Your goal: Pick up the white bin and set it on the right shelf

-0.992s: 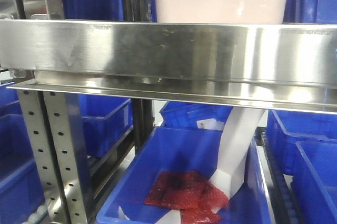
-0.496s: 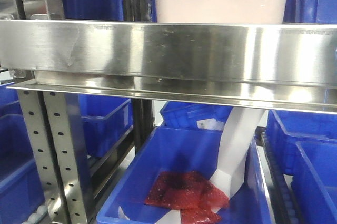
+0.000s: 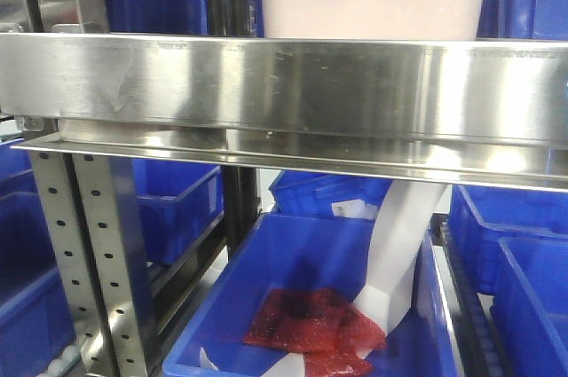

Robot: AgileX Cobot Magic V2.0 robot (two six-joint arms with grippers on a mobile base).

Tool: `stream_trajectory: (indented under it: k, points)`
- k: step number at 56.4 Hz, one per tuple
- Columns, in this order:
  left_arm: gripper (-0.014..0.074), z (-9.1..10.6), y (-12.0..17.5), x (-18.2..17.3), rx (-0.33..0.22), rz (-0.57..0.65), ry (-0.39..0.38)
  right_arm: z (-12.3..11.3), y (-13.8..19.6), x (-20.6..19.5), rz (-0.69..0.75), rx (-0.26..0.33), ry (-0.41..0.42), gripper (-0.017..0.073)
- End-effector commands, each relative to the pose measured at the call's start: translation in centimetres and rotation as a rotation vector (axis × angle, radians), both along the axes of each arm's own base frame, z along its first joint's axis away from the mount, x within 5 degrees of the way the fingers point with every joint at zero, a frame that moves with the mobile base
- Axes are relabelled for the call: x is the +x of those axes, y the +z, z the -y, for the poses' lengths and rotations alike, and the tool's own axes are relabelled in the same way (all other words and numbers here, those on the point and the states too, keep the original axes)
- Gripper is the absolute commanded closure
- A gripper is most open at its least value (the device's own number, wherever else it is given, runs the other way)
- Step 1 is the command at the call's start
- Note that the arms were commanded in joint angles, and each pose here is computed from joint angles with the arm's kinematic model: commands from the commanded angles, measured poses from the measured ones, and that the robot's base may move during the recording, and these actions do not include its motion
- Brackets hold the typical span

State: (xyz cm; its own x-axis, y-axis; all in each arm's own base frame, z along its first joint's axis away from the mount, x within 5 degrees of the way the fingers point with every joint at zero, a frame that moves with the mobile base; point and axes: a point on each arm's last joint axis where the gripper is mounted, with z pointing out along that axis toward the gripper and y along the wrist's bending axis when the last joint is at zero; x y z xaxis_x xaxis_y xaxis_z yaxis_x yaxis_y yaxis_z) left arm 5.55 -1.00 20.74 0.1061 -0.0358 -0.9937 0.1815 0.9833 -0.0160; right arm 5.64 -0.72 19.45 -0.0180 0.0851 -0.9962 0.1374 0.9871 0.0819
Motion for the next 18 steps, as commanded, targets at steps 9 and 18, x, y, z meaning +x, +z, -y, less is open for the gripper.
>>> stream_trajectory:
  k: [9, 18]
  points:
    - [0.0721, -0.14, 0.76, -0.18, -0.025, 0.099, 0.01, 0.06, 1.77, -0.33, 0.133, -0.028, -0.012, 0.0491]
    - [0.0721, -0.14, 0.76, -0.18, -0.025, 0.099, 0.01, 0.06, 1.77, -0.33, 0.133, -0.028, -0.012, 0.0491]
